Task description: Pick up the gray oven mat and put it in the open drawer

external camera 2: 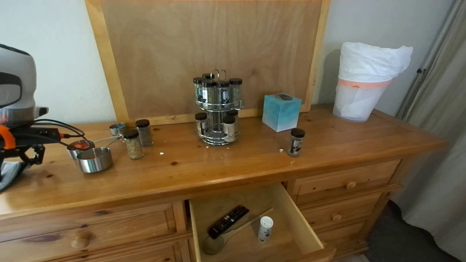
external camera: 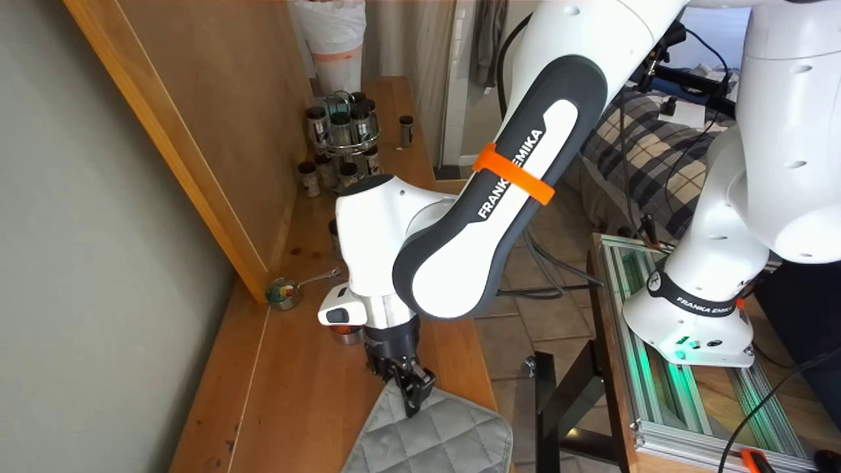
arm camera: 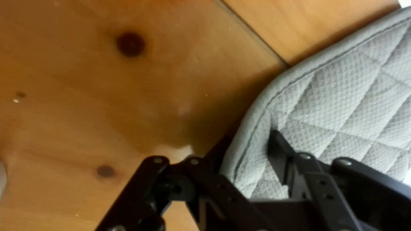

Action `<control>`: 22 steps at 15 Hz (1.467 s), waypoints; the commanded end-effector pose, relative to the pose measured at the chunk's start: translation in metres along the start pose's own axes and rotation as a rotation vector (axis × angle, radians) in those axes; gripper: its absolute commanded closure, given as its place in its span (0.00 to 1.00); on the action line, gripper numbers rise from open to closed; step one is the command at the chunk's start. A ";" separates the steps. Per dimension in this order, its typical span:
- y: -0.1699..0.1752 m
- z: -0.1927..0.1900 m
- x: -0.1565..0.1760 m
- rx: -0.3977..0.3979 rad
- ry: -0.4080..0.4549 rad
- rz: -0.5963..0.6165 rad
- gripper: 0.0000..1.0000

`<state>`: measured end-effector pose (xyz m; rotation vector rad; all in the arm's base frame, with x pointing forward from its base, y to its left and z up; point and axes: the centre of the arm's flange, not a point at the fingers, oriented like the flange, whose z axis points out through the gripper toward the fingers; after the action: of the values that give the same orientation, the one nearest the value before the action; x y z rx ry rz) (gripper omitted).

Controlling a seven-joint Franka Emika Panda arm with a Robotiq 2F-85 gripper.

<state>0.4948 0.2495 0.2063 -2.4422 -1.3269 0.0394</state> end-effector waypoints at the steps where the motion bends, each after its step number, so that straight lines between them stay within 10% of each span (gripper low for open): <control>1: -0.001 0.004 0.005 0.032 0.011 -0.025 0.95; 14: -0.072 -0.084 -0.011 -0.219 0.040 -0.043 0.98; 22: -0.117 -0.165 -0.057 -0.523 0.046 0.045 0.98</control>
<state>0.4294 0.2289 0.3605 -2.7637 -1.4158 -0.3140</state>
